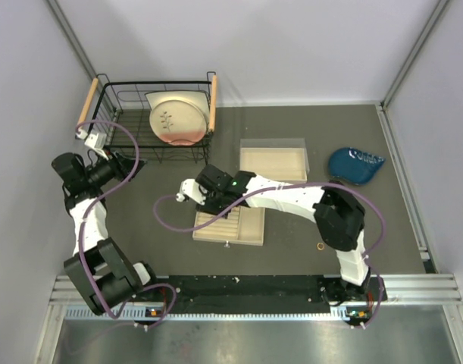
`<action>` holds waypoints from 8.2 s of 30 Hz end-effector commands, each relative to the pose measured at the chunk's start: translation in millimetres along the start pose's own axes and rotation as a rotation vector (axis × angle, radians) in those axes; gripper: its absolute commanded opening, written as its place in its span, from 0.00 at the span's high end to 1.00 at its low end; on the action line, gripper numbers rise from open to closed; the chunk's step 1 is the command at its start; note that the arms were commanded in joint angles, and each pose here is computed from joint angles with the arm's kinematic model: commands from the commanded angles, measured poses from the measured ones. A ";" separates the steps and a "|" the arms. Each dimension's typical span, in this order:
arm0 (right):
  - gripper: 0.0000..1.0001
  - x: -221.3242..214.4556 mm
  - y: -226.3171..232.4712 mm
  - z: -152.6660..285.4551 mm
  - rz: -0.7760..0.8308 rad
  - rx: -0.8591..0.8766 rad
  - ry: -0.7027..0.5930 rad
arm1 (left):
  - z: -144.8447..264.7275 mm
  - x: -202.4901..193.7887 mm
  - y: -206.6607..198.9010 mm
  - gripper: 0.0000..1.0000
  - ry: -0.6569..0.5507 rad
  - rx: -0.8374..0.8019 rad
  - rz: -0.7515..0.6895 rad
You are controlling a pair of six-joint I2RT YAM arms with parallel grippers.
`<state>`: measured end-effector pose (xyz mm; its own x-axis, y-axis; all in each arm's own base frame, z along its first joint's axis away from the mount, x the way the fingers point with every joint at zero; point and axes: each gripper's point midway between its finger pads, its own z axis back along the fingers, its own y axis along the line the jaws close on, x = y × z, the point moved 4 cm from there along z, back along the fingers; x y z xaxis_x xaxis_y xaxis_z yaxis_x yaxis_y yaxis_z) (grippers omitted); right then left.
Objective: Organize the mixed jewelry
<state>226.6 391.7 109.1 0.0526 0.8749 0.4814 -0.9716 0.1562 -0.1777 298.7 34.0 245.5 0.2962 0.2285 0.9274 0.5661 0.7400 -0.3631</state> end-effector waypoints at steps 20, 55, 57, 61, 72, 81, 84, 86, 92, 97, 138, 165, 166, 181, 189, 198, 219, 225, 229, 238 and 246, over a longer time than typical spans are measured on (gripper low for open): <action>0.67 -208.3 5.4 153.5 0.027 -0.058 0.173 | -73.7 -54.5 -93.9 0.51 0.255 -0.309 -0.356; 0.71 -305.1 33.2 115.1 0.204 0.113 0.282 | -100.3 -86.3 -131.1 0.51 0.379 -0.442 -0.375; 0.72 -307.2 33.2 112.2 0.202 0.113 0.286 | -100.4 -86.9 -130.4 0.52 0.383 -0.437 -0.372; 0.75 -310.2 34.3 108.7 0.201 0.121 0.296 | -100.6 -86.9 -129.5 0.52 0.383 -0.434 -0.371; 1.00 -312.0 35.6 107.1 0.172 0.123 0.310 | -101.7 -88.7 -127.5 0.52 0.391 -0.428 -0.367; 1.00 -227.6 -9.6 134.7 0.008 0.018 0.092 | -105.7 -84.5 -136.0 0.55 0.350 -0.476 -0.321; 1.00 -194.0 -25.7 148.0 -0.033 0.001 0.006 | -108.8 -78.8 -140.7 0.55 0.322 -0.492 -0.292; 1.00 -174.5 -38.3 154.4 -0.091 -0.020 -0.034 | -110.1 -77.7 -143.5 0.56 0.310 -0.498 -0.266; 1.00 -113.1 -71.5 171.3 -0.274 -0.046 -0.172 | -124.1 -62.8 -177.5 0.57 0.205 -0.507 -0.171; 1.00 -57.3 -91.7 194.8 -0.399 -0.020 -0.346 | -131.9 -48.9 -207.4 0.57 0.097 -0.495 -0.146; 1.00 7.1 -117.0 208.0 -0.616 -0.251 -0.456 | -176.3 -30.6 -241.3 0.64 0.053 -0.400 0.066; 1.00 6.8 -114.1 202.9 -0.617 -0.239 -0.444 | -179.5 -28.5 -244.6 0.99 0.064 -0.421 0.080; 1.00 6.6 -114.2 202.6 -0.618 -0.236 -0.445 | -179.5 -28.7 -245.0 1.00 0.064 -0.423 0.077; 0.63 0.6 -95.7 251.8 -0.469 -0.217 -0.538 | -164.0 -23.6 -244.4 1.00 0.059 -0.479 -0.063; 0.62 -5.4 -69.4 276.1 -0.320 -0.007 -0.617 | -139.1 -17.5 -261.5 1.00 0.119 -0.738 -0.126; 0.63 -9.8 -46.1 267.5 -0.211 0.153 -0.614 | -121.2 -23.2 -274.2 1.00 0.187 -0.904 -0.122; 0.86 -3.3 -46.5 251.6 -0.214 0.234 -0.606 | -119.1 -22.8 -276.4 1.00 0.189 -0.919 -0.110; 0.88 -2.0 -45.1 250.2 -0.212 0.248 -0.607 | -119.4 -22.6 -276.0 1.00 0.190 -0.917 -0.107; 0.88 -0.8 -43.8 250.4 -0.209 0.253 -0.608 | -120.1 -23.3 -276.0 1.00 0.192 -0.917 -0.103; 0.95 2.5 -40.2 249.2 -0.198 0.268 -0.609 | -120.2 -24.2 -276.2 1.00 0.195 -0.917 -0.099; 0.99 6.5 -35.7 249.0 -0.182 0.281 -0.613 | -120.9 -24.5 -275.3 1.00 0.194 -0.915 -0.101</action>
<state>213.6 266.0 317.9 0.2145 0.4454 0.8693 -0.9743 0.1608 0.1580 223.5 -250.6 297.0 0.3580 -0.0181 0.9335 0.9320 -0.0532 -0.3585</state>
